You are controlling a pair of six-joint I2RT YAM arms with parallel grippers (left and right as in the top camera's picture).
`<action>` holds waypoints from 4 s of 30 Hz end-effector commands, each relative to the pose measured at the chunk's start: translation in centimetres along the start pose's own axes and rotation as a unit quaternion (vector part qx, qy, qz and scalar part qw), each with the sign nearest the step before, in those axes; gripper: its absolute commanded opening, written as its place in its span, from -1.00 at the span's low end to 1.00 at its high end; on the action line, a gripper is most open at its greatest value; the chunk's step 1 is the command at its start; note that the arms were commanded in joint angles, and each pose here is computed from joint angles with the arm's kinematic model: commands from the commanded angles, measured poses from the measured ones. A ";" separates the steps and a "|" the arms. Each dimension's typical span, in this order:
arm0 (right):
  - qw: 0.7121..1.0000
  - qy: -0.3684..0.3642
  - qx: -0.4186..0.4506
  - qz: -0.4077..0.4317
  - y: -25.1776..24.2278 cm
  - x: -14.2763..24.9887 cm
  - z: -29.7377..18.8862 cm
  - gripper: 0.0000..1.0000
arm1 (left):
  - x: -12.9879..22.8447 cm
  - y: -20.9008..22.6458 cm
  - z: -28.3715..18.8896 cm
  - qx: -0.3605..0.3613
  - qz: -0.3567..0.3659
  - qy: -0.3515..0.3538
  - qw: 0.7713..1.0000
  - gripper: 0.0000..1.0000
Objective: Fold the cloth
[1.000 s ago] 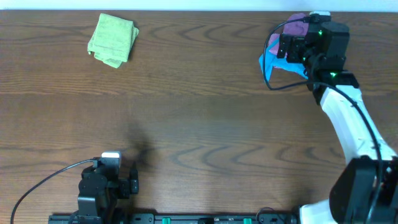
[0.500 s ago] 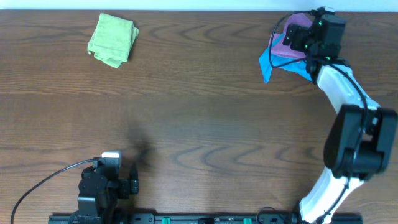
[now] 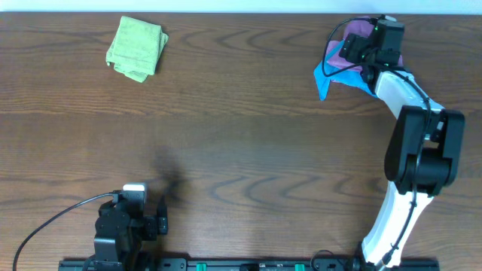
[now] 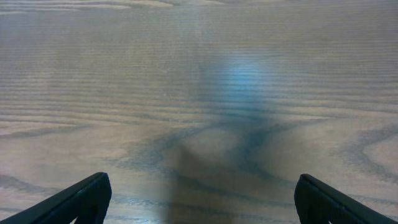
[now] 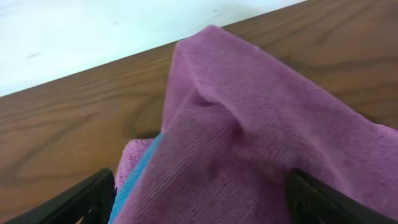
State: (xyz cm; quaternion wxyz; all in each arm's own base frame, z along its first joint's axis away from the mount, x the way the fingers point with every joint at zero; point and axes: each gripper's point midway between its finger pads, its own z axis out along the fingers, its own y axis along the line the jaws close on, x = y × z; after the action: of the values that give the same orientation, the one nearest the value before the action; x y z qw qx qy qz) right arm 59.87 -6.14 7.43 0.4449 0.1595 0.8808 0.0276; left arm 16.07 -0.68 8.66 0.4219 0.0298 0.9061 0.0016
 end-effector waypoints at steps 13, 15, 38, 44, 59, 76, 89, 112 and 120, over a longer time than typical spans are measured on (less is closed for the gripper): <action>0.998 0.000 0.053 -0.015 -3.3 -0.7 -0.1 0.85 | 1.6 0.0 0.1 0.000 0.014 0.031 0.999 0.91; 0.998 0.007 0.057 -0.015 -3.5 -0.2 0.0 0.78 | 1.7 0.0 0.1 0.000 0.014 0.031 0.999 0.91; 0.995 -0.033 0.049 -0.077 -1.6 -6.0 -6.2 -0.97 | 1.6 0.0 0.1 0.000 0.014 0.031 0.999 0.91; 0.995 0.016 0.034 -0.090 -0.9 -5.7 -11.5 -0.97 | 1.7 0.0 0.1 0.000 0.014 0.031 0.999 0.91; 0.964 0.129 -0.156 -0.171 10.3 -0.2 -27.5 -0.97 | 1.7 0.0 0.1 0.000 0.014 0.031 0.999 0.91; 0.836 0.184 -0.415 -0.308 27.1 10.6 -39.8 -0.97 | 1.6 0.0 0.1 0.000 0.014 0.031 0.999 0.91; 0.881 0.225 -0.210 -0.359 25.2 15.8 -23.0 0.60 | 1.7 0.0 0.1 0.000 0.014 0.031 0.999 0.91; 0.786 0.474 -0.255 -0.306 15.2 26.1 -27.9 0.54 | 1.2 0.0 0.1 0.000 0.013 0.021 1.000 0.91; 0.756 0.455 -0.284 -0.374 13.9 28.6 -27.1 0.47 | 0.9 0.0 0.1 0.001 0.013 0.016 1.000 0.91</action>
State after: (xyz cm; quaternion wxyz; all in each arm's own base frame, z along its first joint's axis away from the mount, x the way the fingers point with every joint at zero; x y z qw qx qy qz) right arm 26.38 18.42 4.25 -0.0197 -0.3005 0.9379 0.1724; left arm 16.17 -0.69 8.79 0.4249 0.0298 0.9048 0.0014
